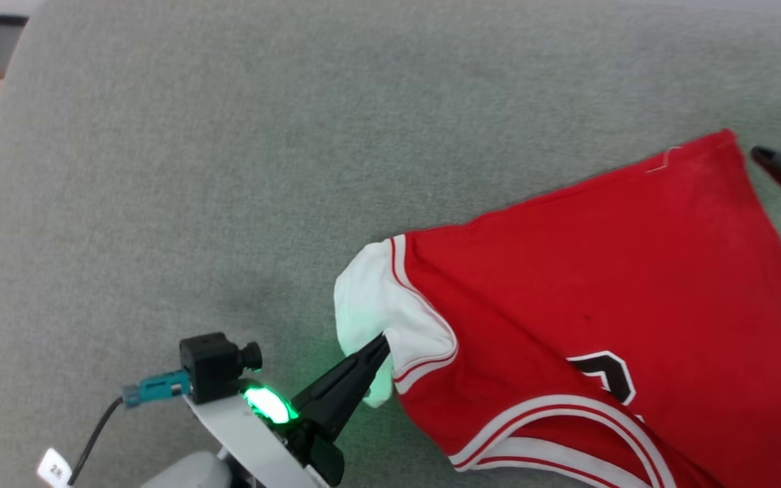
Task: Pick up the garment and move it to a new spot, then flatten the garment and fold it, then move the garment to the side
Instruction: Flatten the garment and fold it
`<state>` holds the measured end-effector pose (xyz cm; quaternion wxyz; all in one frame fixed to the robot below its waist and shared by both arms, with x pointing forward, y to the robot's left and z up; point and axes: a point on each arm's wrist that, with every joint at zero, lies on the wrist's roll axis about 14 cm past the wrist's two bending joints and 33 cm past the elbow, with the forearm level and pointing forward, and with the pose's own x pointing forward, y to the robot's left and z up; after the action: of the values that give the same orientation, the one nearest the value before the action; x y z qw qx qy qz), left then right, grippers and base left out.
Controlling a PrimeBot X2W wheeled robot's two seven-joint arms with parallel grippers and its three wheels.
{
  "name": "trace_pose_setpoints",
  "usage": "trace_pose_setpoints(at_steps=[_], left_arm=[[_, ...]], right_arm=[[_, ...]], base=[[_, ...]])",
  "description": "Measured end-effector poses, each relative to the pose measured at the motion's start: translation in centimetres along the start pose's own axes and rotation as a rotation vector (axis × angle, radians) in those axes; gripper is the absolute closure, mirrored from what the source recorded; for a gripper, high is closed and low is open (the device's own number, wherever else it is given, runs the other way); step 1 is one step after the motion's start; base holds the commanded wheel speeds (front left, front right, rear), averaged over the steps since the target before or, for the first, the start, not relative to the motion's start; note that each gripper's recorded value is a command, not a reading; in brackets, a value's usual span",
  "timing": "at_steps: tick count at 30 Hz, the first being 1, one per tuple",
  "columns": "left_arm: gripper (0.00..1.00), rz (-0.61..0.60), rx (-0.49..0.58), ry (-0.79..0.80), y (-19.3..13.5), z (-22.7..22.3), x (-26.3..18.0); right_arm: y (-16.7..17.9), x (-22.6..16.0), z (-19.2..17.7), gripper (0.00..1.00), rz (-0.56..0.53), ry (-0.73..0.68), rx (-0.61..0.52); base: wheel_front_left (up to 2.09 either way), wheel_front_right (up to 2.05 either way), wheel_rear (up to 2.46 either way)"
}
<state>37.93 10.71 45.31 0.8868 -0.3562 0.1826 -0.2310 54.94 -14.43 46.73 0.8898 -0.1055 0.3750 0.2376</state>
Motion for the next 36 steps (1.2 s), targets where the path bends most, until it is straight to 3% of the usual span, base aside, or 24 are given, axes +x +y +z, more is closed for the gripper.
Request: trace_pose_setpoints(at_steps=[11,12,13,14,15,20,24,31,36], left_arm=[[1.00,0.058,-0.019,0.005,1.7,-0.5,0.0],[1.00,0.061,-0.019,0.004,1.7,-0.4,-0.1],[1.00,0.062,-0.019,0.001,1.7,-0.4,-0.1],[1.00,0.063,-0.018,-0.001,1.7,-0.3,-0.1],[1.00,0.065,-0.018,-0.003,1.7,-0.3,-0.2],[1.00,0.085,0.012,-0.042,2.2,1.0,-0.6],[1.00,0.100,0.087,-0.114,2.7,4.0,-1.0],[1.00,0.050,0.277,-0.258,1.7,12.0,0.8],[1.00,-0.020,0.373,-0.396,-0.8,19.7,4.1]], right_arm=[[1.4,6.2,-4.5,0.00,0.069,0.204,-0.054],[1.4,6.3,-4.6,0.08,0.073,0.210,-0.056],[1.4,6.4,-4.7,0.55,0.077,0.216,-0.058],[1.5,6.4,-4.7,0.75,0.079,0.219,-0.060],[1.6,6.4,-4.6,1.00,0.085,0.218,-0.056],[2.5,6.2,-2.9,1.00,0.111,0.106,-0.012],[1.6,5.1,0.3,1.00,0.084,-0.061,0.063],[-4.1,0.4,7.3,1.00,-0.058,-0.394,0.216],[-9.3,-4.3,12.1,1.00,-0.191,-0.635,0.305]], base=[[0.00,0.00,0.00],[0.00,0.00,0.00],[0.00,0.00,0.00],[0.00,0.00,0.00],[0.00,0.00,0.00],[0.00,0.00,0.00],[0.00,0.00,0.00],[0.00,0.00,0.00],[0.00,0.00,0.00]])
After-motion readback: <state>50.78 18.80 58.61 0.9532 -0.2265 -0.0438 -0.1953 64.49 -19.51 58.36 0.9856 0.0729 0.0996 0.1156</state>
